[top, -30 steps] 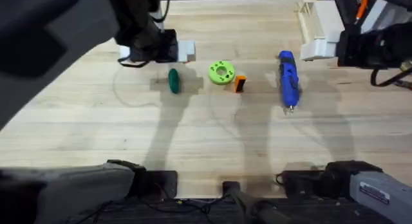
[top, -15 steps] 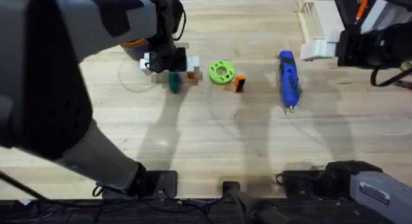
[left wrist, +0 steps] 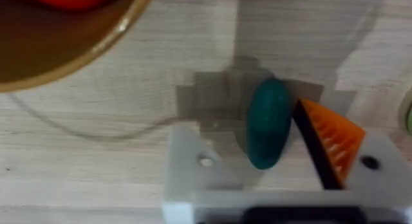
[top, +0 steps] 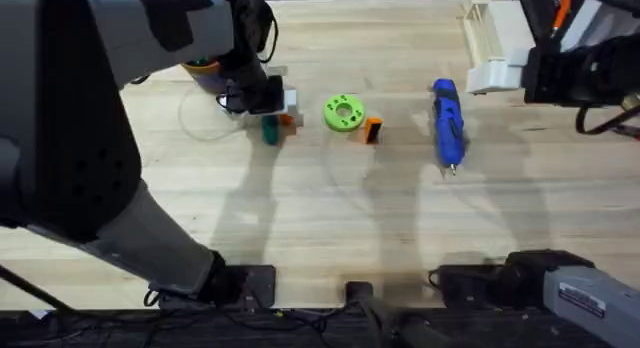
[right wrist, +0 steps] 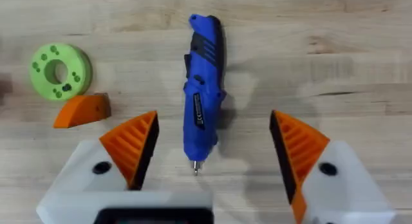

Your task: Pick up the gripper from the table and insert it into the empty holder that is missing its gripper. Then pick up a screw, insert it into the mounting hole, and use the screwdriver to tighten it. Finally, clean up the table by picking up the vegetable and placing it into the bucket.

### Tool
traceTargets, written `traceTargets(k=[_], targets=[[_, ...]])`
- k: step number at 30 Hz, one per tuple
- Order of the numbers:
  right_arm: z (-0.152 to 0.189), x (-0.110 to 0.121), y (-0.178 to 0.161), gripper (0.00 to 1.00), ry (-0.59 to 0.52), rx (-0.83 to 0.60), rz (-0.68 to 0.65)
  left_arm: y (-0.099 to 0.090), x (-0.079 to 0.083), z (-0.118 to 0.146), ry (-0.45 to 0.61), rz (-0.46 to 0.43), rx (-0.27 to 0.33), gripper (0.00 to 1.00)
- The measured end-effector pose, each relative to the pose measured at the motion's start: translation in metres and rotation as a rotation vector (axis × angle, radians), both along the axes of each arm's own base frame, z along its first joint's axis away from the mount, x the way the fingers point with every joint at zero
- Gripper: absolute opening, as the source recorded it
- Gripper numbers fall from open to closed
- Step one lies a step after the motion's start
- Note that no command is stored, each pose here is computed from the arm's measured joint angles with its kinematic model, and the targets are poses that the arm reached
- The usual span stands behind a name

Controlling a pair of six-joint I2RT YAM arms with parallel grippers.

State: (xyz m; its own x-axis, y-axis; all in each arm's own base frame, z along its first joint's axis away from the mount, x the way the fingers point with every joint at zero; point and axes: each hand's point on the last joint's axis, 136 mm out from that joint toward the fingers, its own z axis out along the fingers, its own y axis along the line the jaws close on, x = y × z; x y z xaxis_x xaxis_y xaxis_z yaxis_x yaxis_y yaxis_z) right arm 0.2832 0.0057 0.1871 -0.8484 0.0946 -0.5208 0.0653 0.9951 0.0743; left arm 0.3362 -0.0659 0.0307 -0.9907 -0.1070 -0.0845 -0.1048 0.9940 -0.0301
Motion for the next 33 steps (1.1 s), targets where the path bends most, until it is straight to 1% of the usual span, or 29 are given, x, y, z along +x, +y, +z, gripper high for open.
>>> traceTargets(k=[1,6,7,8,18,22,25,27,30,33], targets=[[0.000,0.000,0.000,0.994,0.000,0.000,0.000,0.000,0.000,0.000,0.000,0.000,-0.001,0.602],[0.000,0.000,0.000,0.995,0.000,0.000,0.000,-0.001,0.000,0.000,-0.001,-0.008,-0.007,0.108],[0.000,0.000,0.000,0.994,0.000,0.000,0.000,-0.002,0.001,0.000,-0.001,-0.011,-0.007,0.031],[0.000,0.000,0.000,0.994,0.000,0.000,0.000,-0.001,0.001,0.000,-0.002,-0.012,-0.007,0.015],[0.000,0.000,0.000,0.994,0.000,0.000,0.000,-0.002,0.002,0.001,-0.006,-0.012,-0.008,0.015],[0.000,0.000,0.000,0.994,0.000,0.000,0.000,-0.004,0.001,0.003,0.003,-0.013,-0.022,0.015],[0.000,0.000,0.000,0.994,0.000,0.000,0.000,-0.007,0.005,0.015,0.017,-0.013,-0.029,0.015],[0.000,0.000,0.000,0.994,0.000,0.000,0.000,-0.008,0.011,0.029,0.010,-0.014,-0.034,0.015],[0.000,0.000,0.000,0.994,0.000,0.000,0.000,-0.011,0.024,0.053,-0.040,-0.014,-0.044,0.015],[0.000,0.000,0.000,0.994,0.000,0.000,0.000,-0.011,0.029,0.081,-0.108,-0.006,-0.049,0.015]])
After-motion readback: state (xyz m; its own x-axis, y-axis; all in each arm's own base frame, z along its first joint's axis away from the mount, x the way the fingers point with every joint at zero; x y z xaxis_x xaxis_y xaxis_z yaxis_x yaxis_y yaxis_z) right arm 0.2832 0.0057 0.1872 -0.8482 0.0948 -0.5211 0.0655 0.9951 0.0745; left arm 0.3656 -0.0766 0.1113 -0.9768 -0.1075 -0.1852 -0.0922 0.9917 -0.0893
